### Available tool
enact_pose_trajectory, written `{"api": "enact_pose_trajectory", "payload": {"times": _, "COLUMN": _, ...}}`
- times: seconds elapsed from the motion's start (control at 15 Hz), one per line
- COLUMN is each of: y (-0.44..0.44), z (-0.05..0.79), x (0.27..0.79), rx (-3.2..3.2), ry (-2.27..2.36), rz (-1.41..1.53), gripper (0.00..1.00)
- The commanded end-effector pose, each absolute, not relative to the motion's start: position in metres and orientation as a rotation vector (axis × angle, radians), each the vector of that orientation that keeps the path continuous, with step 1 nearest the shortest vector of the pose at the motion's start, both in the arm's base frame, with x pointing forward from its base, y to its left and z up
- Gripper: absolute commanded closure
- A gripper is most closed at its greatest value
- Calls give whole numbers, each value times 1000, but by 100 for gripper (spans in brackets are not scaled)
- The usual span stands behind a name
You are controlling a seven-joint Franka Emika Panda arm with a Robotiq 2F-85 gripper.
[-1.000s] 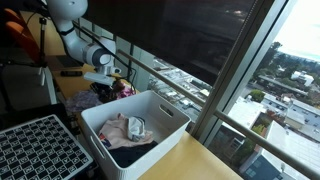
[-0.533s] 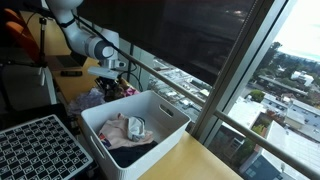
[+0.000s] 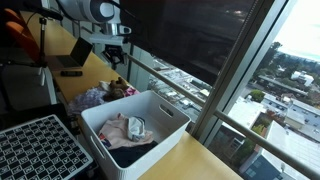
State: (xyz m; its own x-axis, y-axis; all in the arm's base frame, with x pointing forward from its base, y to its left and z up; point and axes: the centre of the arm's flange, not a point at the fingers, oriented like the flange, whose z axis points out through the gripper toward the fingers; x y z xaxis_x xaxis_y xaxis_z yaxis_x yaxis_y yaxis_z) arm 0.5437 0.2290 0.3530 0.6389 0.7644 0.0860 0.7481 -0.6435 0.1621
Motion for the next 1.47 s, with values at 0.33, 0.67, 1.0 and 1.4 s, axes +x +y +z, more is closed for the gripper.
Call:
{"api": "enact_pose_trajectory", "payload": {"times": 0.33, "y": 192, "z": 365, "x": 562, "rx": 2780, "ry": 1191, "rz": 251, "gripper": 39}}
{"api": "enact_pose_trajectory", "payload": {"times": 0.67, "y": 211, "z": 297, "x": 577, "rx": 2861, "ry": 1207, "rz": 171, "gripper": 3}}
{"api": "enact_pose_trajectory", "payload": {"times": 1.0, "y": 230, "z": 223, "x": 589, "rx": 2913, "ry": 1244, "rz": 103, "gripper": 0}}
{"api": "enact_pose_trajectory", "payload": {"times": 1.4, "y": 231, "z": 141, "x": 591, "rx": 2954, "ry": 1244, "rz": -8, "gripper": 0}}
